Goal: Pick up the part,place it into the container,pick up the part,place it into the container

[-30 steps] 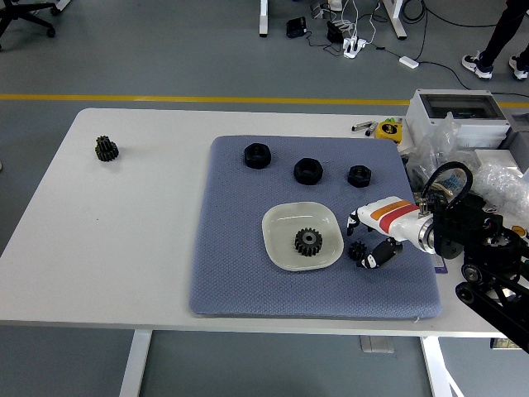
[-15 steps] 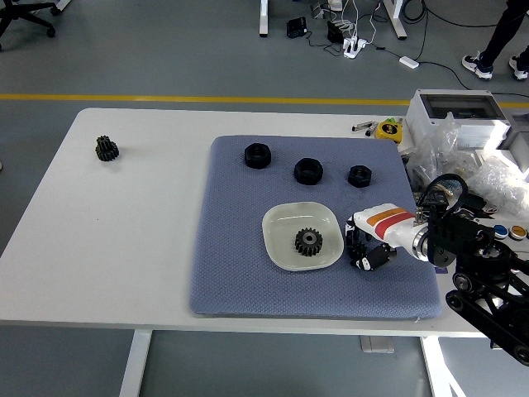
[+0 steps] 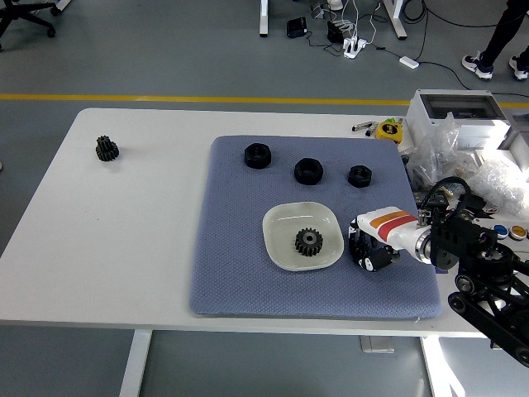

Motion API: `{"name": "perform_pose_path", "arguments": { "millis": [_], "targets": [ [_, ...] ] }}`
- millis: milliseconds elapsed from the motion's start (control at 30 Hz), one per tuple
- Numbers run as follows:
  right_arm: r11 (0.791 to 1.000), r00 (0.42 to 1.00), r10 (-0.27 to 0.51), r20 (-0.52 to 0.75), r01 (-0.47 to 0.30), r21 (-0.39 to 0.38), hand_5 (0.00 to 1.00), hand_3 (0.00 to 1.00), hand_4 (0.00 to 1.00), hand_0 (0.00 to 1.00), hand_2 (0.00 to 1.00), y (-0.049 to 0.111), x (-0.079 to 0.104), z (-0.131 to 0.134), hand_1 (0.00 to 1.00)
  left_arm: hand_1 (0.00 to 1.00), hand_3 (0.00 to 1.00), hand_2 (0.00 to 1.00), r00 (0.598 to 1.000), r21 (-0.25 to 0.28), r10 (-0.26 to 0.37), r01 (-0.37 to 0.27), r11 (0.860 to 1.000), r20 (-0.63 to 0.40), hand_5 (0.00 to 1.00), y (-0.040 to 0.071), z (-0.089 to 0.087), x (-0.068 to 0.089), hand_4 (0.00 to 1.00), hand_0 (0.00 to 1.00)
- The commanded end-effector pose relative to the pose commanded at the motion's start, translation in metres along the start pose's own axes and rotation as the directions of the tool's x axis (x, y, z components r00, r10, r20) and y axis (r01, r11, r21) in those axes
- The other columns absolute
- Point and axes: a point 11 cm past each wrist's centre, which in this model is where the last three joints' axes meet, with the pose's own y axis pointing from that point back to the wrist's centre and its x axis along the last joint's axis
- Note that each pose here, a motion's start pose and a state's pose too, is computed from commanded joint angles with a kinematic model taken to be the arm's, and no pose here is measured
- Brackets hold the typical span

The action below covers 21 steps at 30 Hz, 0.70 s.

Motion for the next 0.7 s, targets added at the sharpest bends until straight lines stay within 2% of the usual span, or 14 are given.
{"name": "perform_pose_path", "arguments": {
  "millis": [367, 600, 700],
  "targets": [
    [0.999, 0.999, 0.032, -0.01, -0.032, 0.016, 0.16, 0.47, 0.643, 0.303, 0.47, 0.006, 0.011, -0.003, 0.404, 0.73, 0.613, 0.755, 1.0, 0.0, 0.002, -0.002, 1.0, 0.0, 0.578, 0.0, 0.0, 0.001, 0.681, 0.725],
    [0.995, 0.994, 0.097, -0.046, -0.095, 0.039, 0.152, 0.472, 0.626, 0.311, 0.471, 0.011, 0.031, -0.014, 0.405, 0.729, 0.613, 0.755, 1.0, 0.0, 0.003, -0.003, 1.0, 0.001, 0.578, 0.0, 0.0, 0.002, 0.68, 0.725],
    [0.987, 0.987, 0.147, -0.062, -0.143, 0.068, 0.155, 0.472, 0.623, 0.308, 0.471, 0.013, 0.042, -0.026, 0.408, 0.728, 0.613, 0.755, 1.0, 0.001, 0.004, -0.004, 1.0, 0.001, 0.577, 0.0, 0.0, 0.002, 0.681, 0.724]
  ]
}}
